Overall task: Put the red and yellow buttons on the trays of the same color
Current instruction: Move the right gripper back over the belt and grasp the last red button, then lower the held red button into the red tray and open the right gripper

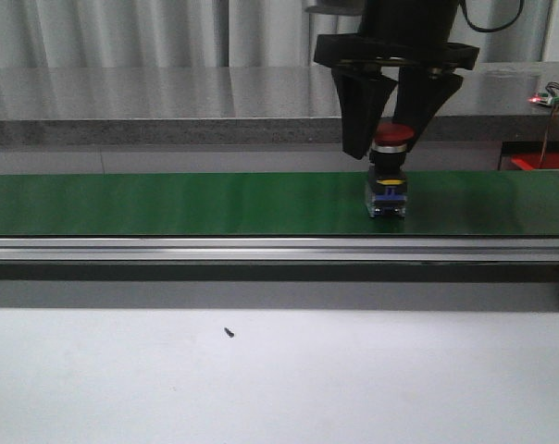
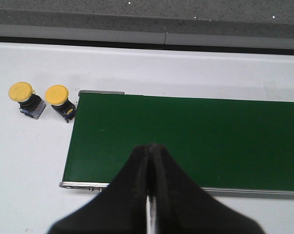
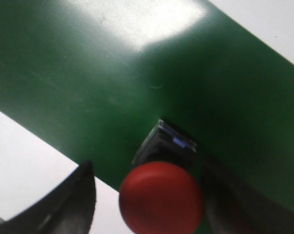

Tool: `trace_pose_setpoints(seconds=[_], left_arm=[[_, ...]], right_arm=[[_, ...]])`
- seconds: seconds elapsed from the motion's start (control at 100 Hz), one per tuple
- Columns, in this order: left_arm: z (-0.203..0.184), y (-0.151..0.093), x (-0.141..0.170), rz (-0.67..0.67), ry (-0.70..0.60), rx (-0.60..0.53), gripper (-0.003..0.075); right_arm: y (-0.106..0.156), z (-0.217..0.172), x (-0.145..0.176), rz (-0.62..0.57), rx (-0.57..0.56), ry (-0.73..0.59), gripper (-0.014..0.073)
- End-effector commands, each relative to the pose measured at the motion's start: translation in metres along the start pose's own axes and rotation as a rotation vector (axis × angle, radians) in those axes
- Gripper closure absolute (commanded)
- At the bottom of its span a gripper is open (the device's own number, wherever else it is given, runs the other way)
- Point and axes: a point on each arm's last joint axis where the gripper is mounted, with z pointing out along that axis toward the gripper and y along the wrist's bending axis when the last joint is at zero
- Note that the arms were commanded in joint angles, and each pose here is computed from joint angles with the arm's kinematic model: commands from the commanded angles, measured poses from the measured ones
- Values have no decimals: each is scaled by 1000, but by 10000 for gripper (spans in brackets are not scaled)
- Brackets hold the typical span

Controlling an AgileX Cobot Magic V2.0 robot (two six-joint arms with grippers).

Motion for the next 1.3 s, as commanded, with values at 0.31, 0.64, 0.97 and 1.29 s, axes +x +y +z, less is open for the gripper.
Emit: trace_pose_setpoints(seconds=[0.31,0.64,0.97,1.29], left_arm=[[-15,-5,-11,-3,-105,11,740],[-15,-5,-9,-3,-88,14,740],[-15,-5,-9,-3,-87,14,740],[-15,-5,-9,-1,-87,12,740]], right_arm=[[-9,-47,5,-12,108,-94,470],[-97,-107,40,233,254,-199,470],[-202,-141,98,528,394,-282,470],[-254,-151,111,621,493,-513,470]])
